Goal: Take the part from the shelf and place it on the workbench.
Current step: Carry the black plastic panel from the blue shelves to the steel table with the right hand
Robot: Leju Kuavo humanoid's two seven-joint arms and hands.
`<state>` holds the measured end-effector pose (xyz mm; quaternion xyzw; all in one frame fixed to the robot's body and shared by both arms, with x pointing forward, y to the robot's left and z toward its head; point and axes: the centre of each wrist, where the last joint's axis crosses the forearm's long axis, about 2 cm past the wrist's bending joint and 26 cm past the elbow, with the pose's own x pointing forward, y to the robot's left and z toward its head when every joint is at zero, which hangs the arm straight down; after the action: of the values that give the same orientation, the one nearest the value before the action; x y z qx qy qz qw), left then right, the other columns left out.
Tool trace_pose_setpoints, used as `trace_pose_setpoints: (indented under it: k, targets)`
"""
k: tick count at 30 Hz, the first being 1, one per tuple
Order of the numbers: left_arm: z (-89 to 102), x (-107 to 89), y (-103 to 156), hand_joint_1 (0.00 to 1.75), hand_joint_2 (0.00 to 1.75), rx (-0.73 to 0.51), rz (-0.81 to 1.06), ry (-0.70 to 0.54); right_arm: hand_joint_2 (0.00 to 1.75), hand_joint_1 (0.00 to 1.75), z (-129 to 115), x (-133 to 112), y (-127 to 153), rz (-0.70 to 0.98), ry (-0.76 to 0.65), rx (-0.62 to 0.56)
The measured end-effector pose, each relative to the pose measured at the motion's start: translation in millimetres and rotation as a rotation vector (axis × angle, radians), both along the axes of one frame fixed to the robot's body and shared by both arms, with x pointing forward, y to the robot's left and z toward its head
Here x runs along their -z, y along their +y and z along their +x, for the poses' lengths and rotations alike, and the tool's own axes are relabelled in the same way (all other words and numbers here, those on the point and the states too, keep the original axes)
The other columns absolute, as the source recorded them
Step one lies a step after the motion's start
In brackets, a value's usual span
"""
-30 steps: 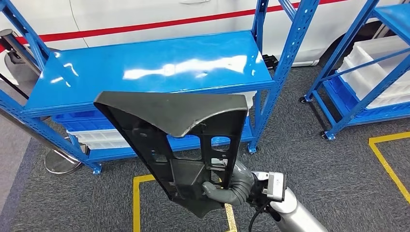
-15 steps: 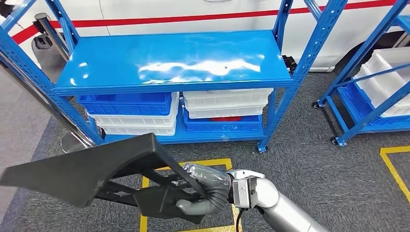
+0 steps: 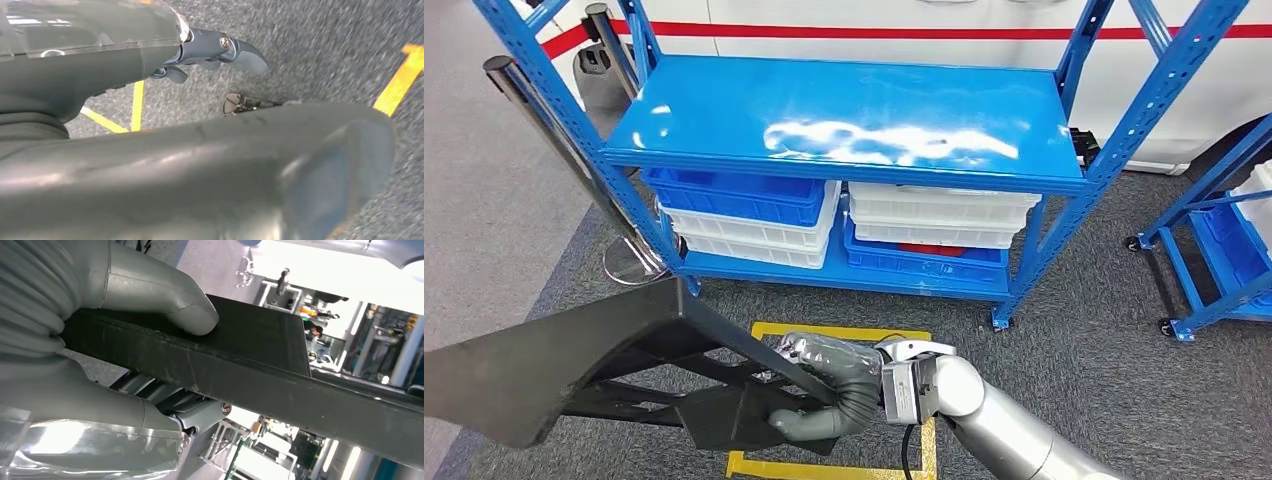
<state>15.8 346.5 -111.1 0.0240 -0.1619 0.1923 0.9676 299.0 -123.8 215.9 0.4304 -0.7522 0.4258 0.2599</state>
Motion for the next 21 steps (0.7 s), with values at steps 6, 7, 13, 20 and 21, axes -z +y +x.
trace_pose_setpoints:
  k: [6, 7, 13, 20, 21]
  targets:
    - [1.2, -0.2, 1.2, 0.0, 0.0, 0.01, 0.03, -0.005, 1.75, 1.61, 2.9, -7.7, 3.1, 0.001, -0.028, -0.004]
    - [2.0, -0.2, 1.3, 0.0, 0.0, 0.01, 0.034, -0.005, 1.75, 1.61, 2.8, -8.0, 3.6, 0.002, -0.03, -0.006]
    - [1.2, -0.5, 4.2, 0.0, 0.0, 0.004, 0.055, 0.005, 1.75, 1.61, 1.7, -5.1, 6.5, 0.032, -0.025, -0.029]
    - [-4.6, -1.1, 11.8, 0.0, 0.0, 0.006, 0.067, 0.003, 1.75, 1.61, -0.3, -7.3, 15.2, 0.097, -0.013, -0.067]
    - [-5.5, -1.2, 12.9, 0.0, 0.0, 0.007, 0.067, 0.001, 1.75, 1.61, -1.1, -8.0, 17.3, 0.108, -0.011, -0.073]
